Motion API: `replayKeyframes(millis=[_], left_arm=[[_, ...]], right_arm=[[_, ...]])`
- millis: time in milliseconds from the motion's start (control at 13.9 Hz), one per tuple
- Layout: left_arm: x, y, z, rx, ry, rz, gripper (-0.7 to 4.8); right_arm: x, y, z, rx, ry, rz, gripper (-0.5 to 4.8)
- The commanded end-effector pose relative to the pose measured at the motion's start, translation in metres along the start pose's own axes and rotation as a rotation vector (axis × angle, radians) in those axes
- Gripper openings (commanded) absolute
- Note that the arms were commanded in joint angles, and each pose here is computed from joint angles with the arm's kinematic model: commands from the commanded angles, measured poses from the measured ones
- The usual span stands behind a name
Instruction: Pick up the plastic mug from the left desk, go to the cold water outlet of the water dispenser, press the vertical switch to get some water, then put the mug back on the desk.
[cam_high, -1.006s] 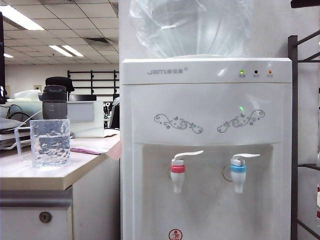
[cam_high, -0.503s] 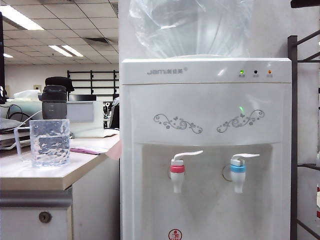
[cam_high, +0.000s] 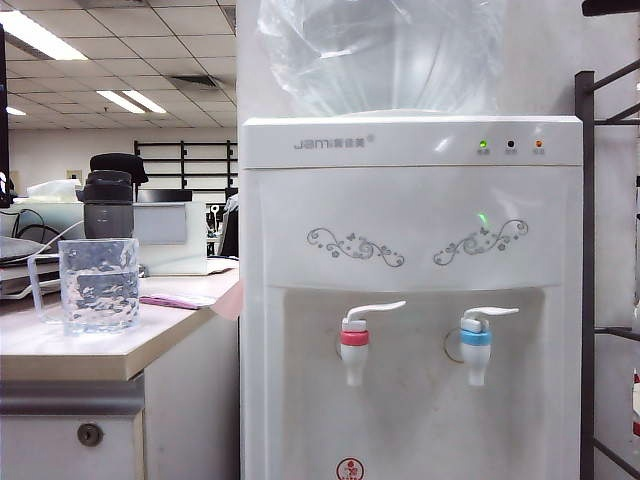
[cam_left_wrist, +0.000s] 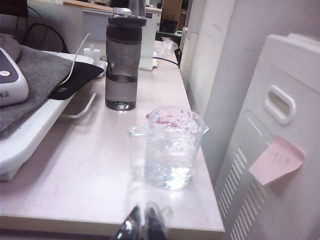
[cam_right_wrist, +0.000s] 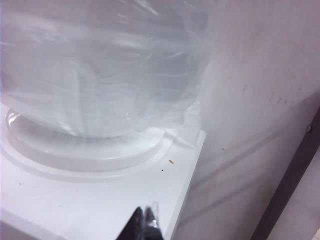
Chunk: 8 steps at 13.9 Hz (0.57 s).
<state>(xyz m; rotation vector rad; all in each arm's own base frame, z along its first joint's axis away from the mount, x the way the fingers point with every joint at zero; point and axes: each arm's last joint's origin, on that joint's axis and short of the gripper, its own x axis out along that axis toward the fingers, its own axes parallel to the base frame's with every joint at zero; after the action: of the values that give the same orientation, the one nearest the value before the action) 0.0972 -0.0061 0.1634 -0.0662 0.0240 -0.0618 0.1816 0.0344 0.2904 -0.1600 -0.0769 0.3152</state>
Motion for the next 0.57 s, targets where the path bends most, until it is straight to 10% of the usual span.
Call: replayKeyframes(millis=[72,575], left_arm=[[-0.0001,0.0005,-0.0006,-0.056,0.005,0.017,0.22],[-0.0001,-0.0018,-0.0017,0.112,0.017,-0.066,0.16]], right_arm=[[-0.0003,-0.0004,0.0035,0.002,-0.019,-0.002,-0.05],[-0.0003,-0.0004,0.0035,0.002,-0.019,-0.002,-0.05]])
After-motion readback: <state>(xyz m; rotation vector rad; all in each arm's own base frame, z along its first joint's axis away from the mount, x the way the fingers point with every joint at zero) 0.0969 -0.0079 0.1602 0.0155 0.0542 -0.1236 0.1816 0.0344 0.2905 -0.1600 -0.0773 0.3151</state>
